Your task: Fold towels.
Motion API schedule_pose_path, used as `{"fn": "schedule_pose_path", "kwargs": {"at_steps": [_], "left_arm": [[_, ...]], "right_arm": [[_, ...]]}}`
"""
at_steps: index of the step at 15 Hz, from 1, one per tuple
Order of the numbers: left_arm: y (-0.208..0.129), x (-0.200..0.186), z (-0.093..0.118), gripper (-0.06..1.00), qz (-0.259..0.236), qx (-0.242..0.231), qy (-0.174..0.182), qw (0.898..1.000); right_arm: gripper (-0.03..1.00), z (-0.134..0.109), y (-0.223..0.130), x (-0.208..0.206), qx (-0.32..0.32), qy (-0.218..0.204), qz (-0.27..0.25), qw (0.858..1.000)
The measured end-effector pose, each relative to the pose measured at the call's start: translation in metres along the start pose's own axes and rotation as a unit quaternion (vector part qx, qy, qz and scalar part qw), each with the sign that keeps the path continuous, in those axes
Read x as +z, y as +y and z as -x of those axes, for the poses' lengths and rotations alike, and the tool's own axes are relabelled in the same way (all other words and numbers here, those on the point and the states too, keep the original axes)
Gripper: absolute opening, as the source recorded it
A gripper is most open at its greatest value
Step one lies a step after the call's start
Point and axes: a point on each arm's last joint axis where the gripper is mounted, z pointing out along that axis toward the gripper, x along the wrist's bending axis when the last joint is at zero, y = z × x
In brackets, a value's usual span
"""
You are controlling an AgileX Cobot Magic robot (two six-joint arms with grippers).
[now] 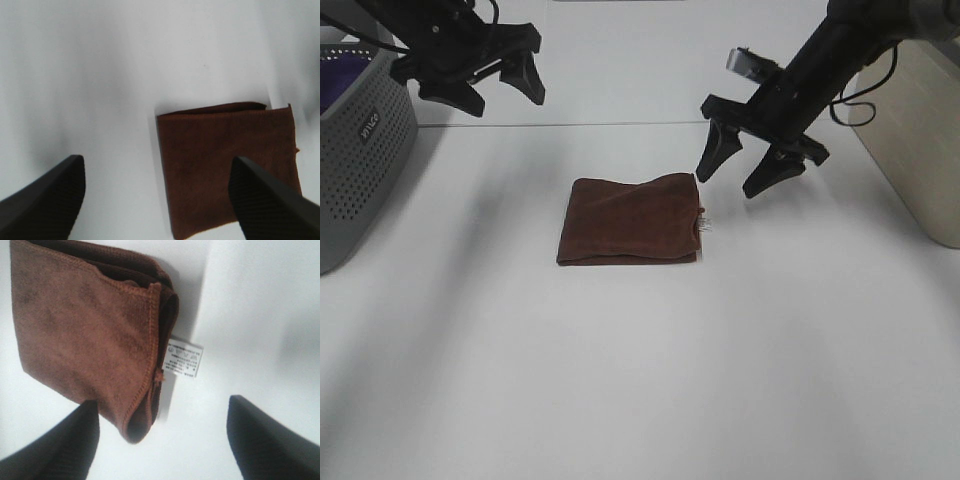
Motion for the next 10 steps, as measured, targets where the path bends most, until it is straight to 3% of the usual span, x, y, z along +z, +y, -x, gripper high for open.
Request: {"fn": "schedule_pose_path", "kwargs": {"at_steps": [6, 10], "left_arm": [[-0.009, -0.108, 0.025, 0.75, -0.032, 0.069, 0.036, 0.996], [-0.020, -0.159, 0.031, 0.75, -0.026, 0.090, 0.068, 0.993]], "right_arm": [[0.68, -0.045, -0.026, -0.090, -0.034, -0.085, 0.048, 0.995], [0.68, -0.079, -0.060, -0.115, -0.064, -0.165, 0.061, 0.982]]}}
